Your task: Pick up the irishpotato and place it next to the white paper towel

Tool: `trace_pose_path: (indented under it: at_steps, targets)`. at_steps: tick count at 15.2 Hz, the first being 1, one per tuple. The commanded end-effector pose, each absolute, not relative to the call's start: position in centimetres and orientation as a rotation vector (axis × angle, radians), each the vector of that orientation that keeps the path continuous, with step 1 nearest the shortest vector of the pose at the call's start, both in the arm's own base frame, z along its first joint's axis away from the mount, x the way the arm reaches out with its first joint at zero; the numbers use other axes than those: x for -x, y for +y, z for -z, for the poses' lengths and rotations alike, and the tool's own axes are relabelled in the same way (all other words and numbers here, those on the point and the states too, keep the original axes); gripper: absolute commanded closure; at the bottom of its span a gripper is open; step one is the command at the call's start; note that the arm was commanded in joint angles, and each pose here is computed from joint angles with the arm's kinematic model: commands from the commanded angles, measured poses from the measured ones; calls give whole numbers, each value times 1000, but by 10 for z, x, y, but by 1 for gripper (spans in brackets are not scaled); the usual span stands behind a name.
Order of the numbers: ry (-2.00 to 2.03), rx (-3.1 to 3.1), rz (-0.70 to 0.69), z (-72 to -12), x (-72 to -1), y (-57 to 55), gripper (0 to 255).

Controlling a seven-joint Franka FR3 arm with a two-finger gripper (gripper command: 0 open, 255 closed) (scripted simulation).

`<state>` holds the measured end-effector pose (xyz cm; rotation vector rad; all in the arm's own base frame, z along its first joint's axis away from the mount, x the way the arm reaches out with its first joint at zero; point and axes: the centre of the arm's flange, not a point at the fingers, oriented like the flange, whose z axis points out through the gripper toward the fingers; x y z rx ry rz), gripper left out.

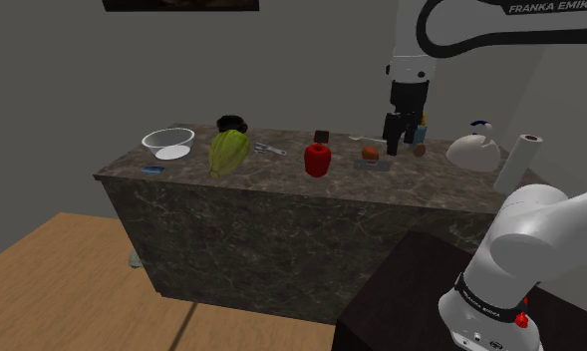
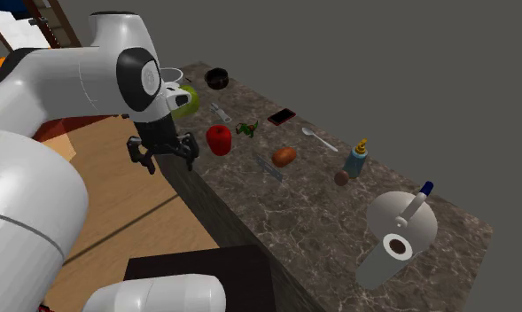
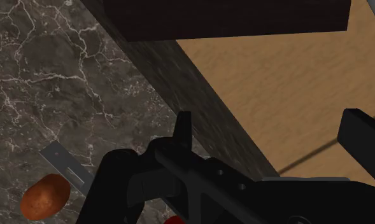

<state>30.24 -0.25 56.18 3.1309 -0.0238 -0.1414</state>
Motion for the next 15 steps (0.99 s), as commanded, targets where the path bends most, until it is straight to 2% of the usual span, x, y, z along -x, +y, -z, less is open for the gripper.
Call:
trace_pose_path:
  at_steps: [1, 15]
  targets:
    - [-24, -3131, 141, -562, -302, -3, 0]
    - [-607, -3028, 31, -477, -418, -101, 0]
